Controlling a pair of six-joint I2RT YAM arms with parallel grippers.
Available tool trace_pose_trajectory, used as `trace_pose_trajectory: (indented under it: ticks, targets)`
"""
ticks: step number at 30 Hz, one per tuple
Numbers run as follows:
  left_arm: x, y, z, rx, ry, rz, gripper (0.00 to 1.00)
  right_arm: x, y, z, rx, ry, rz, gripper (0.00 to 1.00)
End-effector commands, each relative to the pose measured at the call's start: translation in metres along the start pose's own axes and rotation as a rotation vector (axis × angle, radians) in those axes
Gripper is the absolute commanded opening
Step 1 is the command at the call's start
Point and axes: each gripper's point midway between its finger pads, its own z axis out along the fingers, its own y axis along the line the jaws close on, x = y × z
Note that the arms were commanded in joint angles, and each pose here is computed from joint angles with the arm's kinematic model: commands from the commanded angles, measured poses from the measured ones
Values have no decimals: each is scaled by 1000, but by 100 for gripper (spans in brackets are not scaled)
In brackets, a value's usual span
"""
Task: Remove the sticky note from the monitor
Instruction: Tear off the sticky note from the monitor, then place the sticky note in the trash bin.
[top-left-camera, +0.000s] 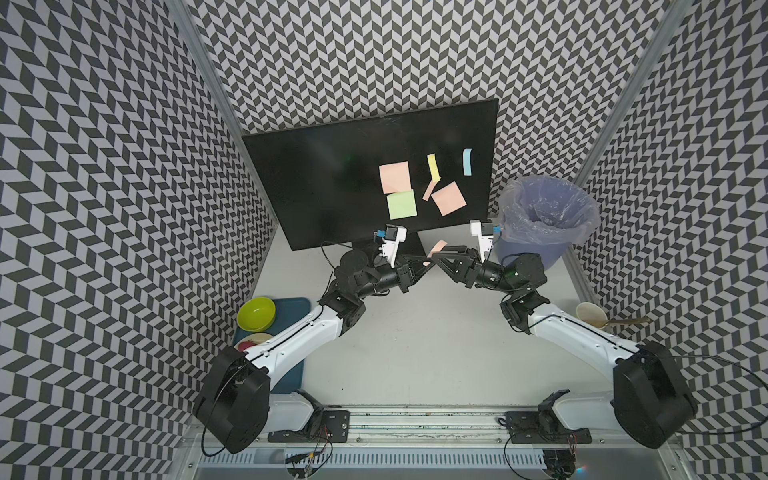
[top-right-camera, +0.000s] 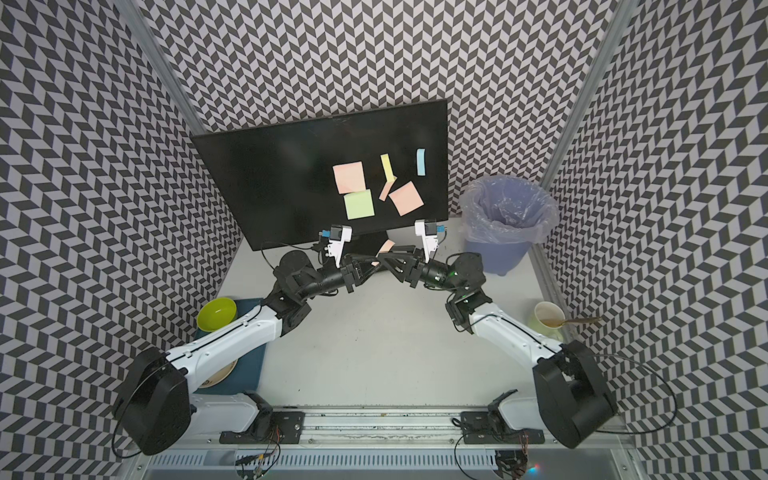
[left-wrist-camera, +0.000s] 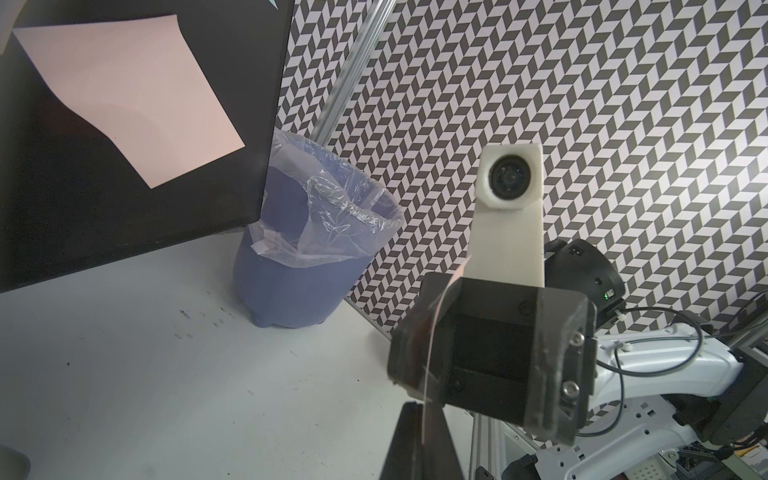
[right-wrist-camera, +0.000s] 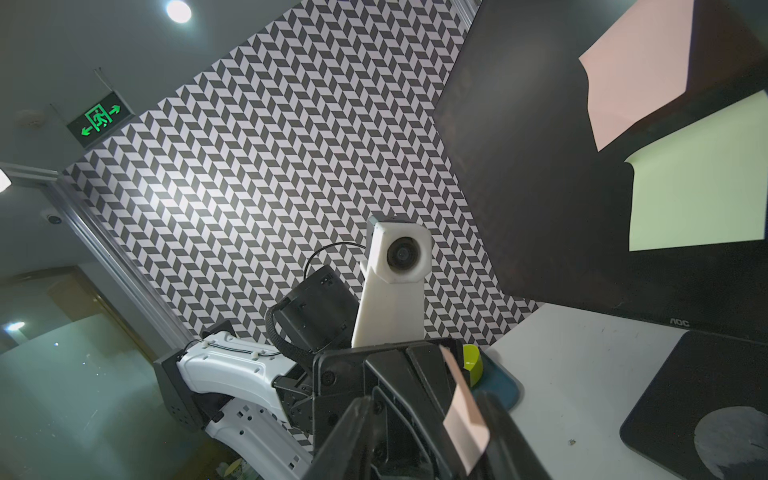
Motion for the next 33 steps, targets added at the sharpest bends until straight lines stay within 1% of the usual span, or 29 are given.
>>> trace_pose_trajectory:
  ticks: [1,5,10,11,14,17,18,20,23,27,30,33]
  targets:
    - [-16,-20,-2,52,-37,61,0,-5,10,2,-47,-17,-22,35]
    - [-14,-19,-1,48,-31,62,0,-5,7,2,-42,-17,-17,22]
    - [-16,-20,-1,48,-34,66,0,-4,4,3,-29,-14,-18,1]
    - [-16,-20,-1,46,-33,66,5,-5,3,2,-25,-16,-20,0]
    - [-17,-21,-2,41,-34,71,36,-8,-1,-1,-1,-28,-30,0]
    - [-18,-18,-4,14,-31,84,61,-17,-9,-11,48,-47,-48,0]
    - [-18,-16,-5,-4,-33,90,68,-22,-15,-16,82,-57,-60,0]
    - [-20,-12,-8,-40,-41,103,78,-33,-31,-30,182,-71,-98,0]
    - [-23,-5,-13,-96,-54,122,85,-55,-60,-58,369,-99,-171,0]
    - [-24,8,-19,-177,-64,143,90,-97,-103,-118,665,-156,-288,0]
    - [-26,17,-23,-231,-71,163,92,-138,-122,-169,855,-217,-370,0]
    - [-28,27,-24,-282,-83,179,93,-172,-127,-192,949,-276,-442,0]
